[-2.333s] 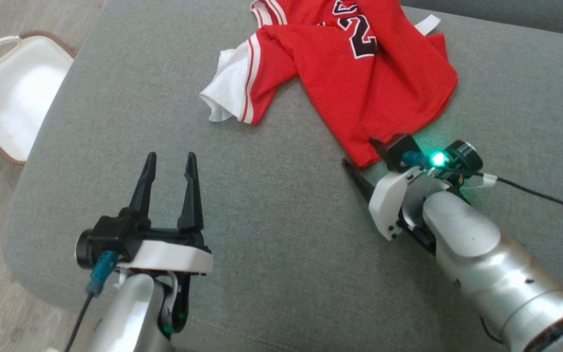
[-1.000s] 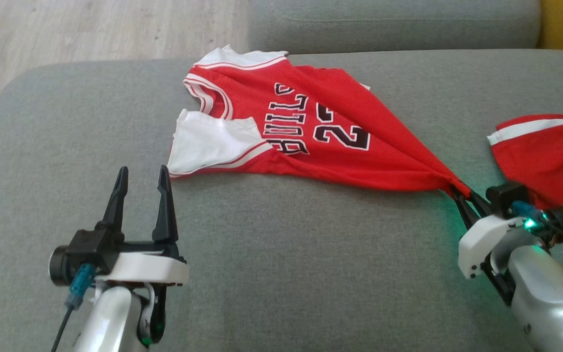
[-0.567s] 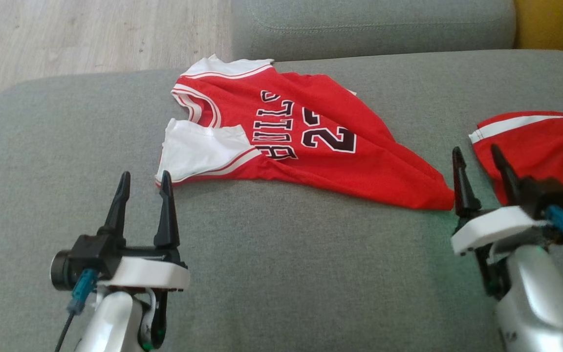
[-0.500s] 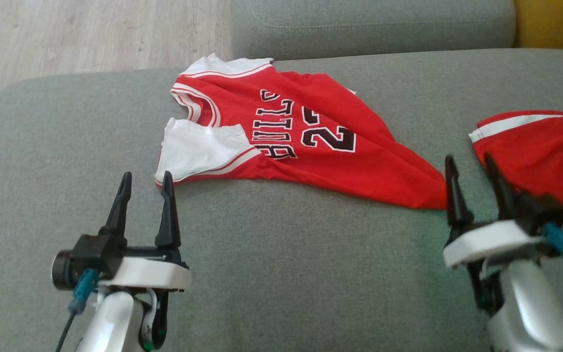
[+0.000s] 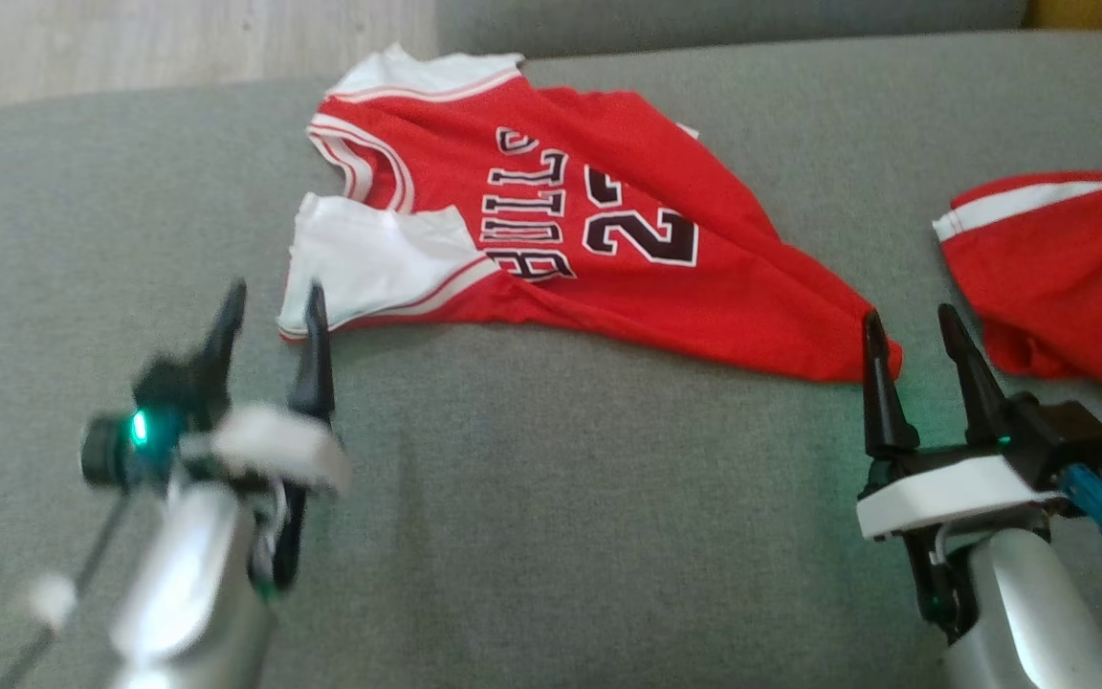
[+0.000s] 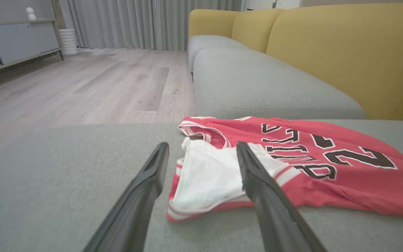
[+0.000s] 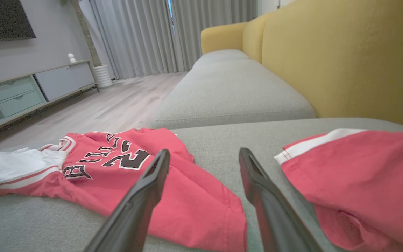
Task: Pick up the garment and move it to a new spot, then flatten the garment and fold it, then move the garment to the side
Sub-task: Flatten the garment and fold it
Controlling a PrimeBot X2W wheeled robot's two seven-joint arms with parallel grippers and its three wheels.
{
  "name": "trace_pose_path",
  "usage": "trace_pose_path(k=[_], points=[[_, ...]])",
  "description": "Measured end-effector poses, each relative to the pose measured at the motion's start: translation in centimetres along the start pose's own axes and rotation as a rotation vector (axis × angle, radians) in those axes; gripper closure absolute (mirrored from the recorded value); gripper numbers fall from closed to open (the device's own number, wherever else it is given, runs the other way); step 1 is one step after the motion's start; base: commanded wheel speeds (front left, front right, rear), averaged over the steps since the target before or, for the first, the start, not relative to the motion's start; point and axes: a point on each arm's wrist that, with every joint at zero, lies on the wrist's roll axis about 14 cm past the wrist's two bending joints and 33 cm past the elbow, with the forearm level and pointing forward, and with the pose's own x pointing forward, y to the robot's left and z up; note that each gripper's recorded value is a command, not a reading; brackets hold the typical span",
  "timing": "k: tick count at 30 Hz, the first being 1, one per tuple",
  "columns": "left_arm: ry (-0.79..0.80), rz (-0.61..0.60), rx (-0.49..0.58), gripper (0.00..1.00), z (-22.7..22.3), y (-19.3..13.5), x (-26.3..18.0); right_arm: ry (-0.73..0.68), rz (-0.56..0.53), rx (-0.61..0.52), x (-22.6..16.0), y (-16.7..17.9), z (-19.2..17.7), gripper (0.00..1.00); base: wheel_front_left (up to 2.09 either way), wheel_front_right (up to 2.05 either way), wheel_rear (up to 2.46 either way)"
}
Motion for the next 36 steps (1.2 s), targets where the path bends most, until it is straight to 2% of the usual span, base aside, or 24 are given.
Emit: trace_pose_path(k=[6,12,22,26,36], points=[[0.169,-0.027,0.024,0.00,-1.2,0.7,5.0,0.019,0.005,0.003,1.0,0.0,-0.9,0.00,0.00,0.00,0.00],[0.368,-0.021,0.049,0.00,-3.8,2.8,8.3,0.038,-0.005,0.009,1.9,-0.6,-1.7,0.00,0.00,0.00,0.00],[0.671,-0.027,0.012,0.00,-6.6,4.3,11.0,0.053,-0.040,0.021,2.6,-2.1,-2.4,0.00,0.00,0.00,0.00],[0.716,-0.022,0.020,0.00,-6.8,4.6,11.0,0.055,-0.042,0.022,2.5,-2.2,-2.5,0.00,0.00,0.00,0.00],[0.721,-0.070,-0.078,0.00,-6.1,2.5,10.7,0.049,-0.043,0.030,2.4,-2.1,-2.2,0.00,0.00,0.00,0.00]])
